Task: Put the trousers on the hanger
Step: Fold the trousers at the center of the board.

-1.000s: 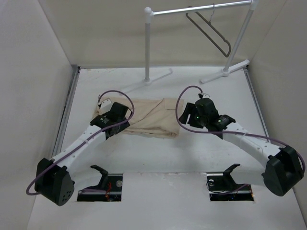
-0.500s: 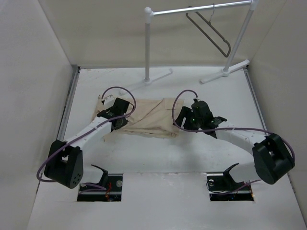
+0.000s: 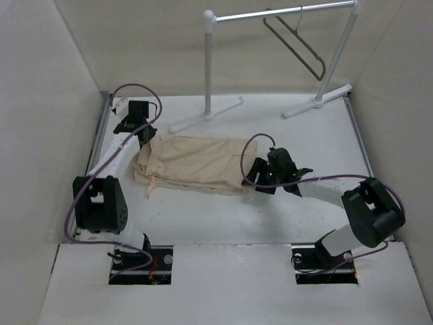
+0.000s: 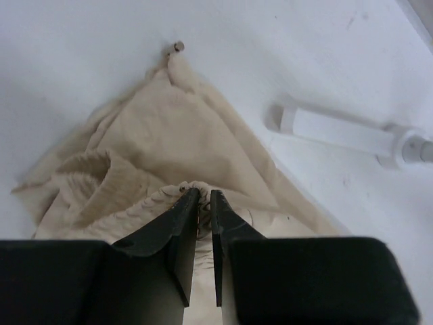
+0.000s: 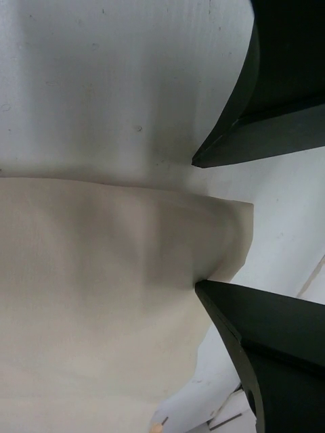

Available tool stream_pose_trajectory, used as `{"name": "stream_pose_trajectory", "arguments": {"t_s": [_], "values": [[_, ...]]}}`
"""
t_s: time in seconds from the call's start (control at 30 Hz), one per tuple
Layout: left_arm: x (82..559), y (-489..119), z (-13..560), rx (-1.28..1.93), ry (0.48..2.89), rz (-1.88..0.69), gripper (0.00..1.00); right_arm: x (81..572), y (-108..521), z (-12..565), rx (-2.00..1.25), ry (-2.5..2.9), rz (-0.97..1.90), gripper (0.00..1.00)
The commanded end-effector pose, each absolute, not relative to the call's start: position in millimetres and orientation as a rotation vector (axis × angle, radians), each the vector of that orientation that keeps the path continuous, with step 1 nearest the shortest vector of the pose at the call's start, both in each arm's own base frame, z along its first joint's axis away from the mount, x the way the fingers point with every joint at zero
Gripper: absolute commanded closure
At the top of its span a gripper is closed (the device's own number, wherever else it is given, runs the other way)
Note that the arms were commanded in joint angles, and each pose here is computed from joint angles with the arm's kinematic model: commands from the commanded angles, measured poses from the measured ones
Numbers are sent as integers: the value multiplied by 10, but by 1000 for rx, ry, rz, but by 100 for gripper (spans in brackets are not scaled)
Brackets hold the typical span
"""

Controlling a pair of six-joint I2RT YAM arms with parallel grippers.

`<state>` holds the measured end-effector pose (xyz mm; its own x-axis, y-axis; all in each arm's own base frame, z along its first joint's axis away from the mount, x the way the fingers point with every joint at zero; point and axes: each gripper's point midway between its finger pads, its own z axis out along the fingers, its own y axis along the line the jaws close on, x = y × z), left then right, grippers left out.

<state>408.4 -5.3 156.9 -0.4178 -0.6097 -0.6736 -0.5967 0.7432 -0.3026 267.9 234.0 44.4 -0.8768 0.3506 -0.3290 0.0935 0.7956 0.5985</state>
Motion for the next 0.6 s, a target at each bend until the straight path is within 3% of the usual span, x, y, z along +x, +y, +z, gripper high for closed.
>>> {"name": "stream_pose_trajectory", "arguments": {"t_s": [0.0, 0.13, 0.27, 0.37, 0.57], "values": [[4403, 104, 1405, -899, 2162, 0, 88, 2753, 2439, 544, 315, 2507, 891, 25], [4677, 276, 1130, -953, 2202, 37, 84, 2752, 2435, 533, 315, 2510, 886, 22], [4792, 300, 1145, -951, 2190, 17, 47, 2758, 2440, 570, 306, 2502, 892, 19], [4662, 431, 1380, -970, 2129, 19, 33, 2750, 2423, 639, 300, 2481, 895, 17], [4067, 502, 1652, -982, 2038, 7, 30, 2794, 2339, 677, 318, 2450, 908, 9]]}}
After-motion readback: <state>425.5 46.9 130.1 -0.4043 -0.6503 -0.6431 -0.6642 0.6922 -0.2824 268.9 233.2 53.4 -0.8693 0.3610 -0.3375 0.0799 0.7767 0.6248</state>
